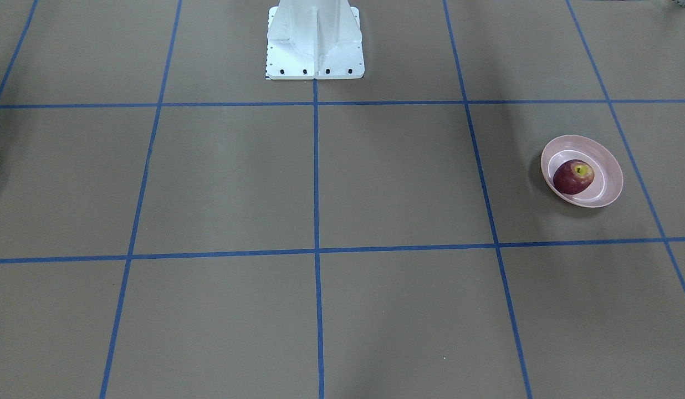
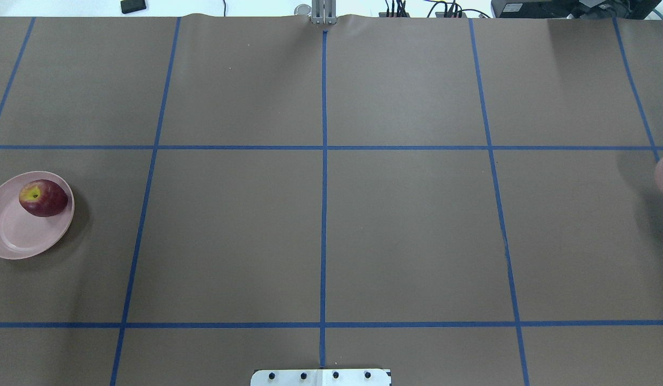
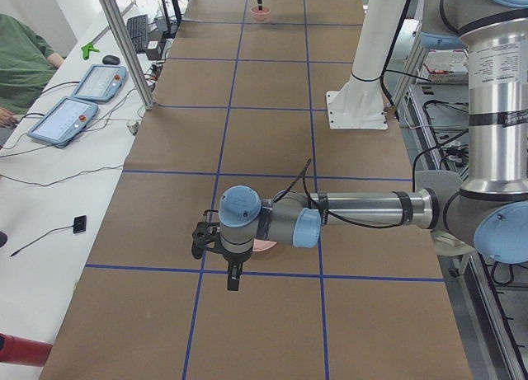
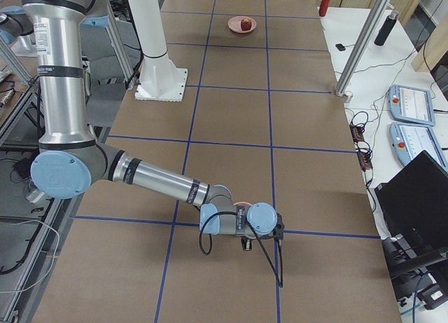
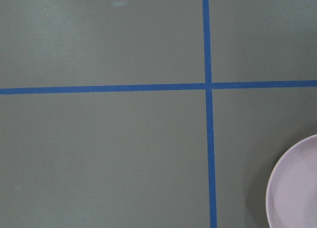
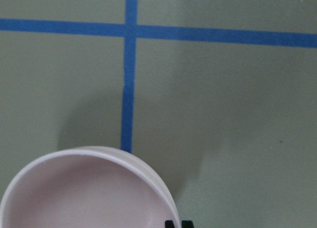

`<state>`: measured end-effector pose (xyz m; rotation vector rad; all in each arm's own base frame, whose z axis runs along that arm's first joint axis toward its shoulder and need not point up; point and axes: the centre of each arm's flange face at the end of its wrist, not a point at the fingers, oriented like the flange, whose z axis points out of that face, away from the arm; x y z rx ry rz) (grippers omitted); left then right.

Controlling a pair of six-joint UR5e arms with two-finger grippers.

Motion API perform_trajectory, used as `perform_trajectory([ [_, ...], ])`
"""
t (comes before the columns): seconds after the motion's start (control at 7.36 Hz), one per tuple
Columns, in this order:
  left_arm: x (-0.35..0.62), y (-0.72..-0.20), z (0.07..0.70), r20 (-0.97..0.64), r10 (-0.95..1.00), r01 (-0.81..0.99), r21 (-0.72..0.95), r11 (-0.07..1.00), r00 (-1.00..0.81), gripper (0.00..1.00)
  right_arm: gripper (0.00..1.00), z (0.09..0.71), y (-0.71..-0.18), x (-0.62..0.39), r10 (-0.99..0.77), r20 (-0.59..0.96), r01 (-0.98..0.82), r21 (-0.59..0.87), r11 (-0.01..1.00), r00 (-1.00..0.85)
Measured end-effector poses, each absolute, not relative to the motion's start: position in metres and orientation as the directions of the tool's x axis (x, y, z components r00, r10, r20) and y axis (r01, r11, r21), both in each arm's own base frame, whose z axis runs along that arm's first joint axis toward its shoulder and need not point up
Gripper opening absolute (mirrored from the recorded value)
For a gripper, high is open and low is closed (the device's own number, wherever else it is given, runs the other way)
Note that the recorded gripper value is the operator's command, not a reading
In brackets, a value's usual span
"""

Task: Move apple from plate to bowl
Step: 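Carry the pink bowl with the right gripper to the table center and lower it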

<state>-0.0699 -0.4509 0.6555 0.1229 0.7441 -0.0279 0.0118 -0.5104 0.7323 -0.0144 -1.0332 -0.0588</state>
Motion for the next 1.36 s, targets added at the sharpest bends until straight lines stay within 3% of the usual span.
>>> perform_trajectory([
  [0.27,-0.07,-0.451,0.656,-0.677,0.018,0.069,0.101,0.993,0.736,0.98,0.0,0.644,-0.574,-0.005,-0.023,0.883,-0.004,0.029,1.0,0.47],
  [0.68,-0.07,-0.45,0.656,-0.678,0.018,0.068,0.1,0.993,0.735,0.98,0.0,0.498,-0.643,-0.136,-0.016,0.885,0.027,0.004,1.0,0.465],
  [1.36,-0.07,-0.449,0.657,-0.678,0.016,0.068,0.097,0.993,0.735,0.98,0.0,0.292,-0.62,-0.418,0.048,0.848,0.008,-0.061,0.998,0.528],
])
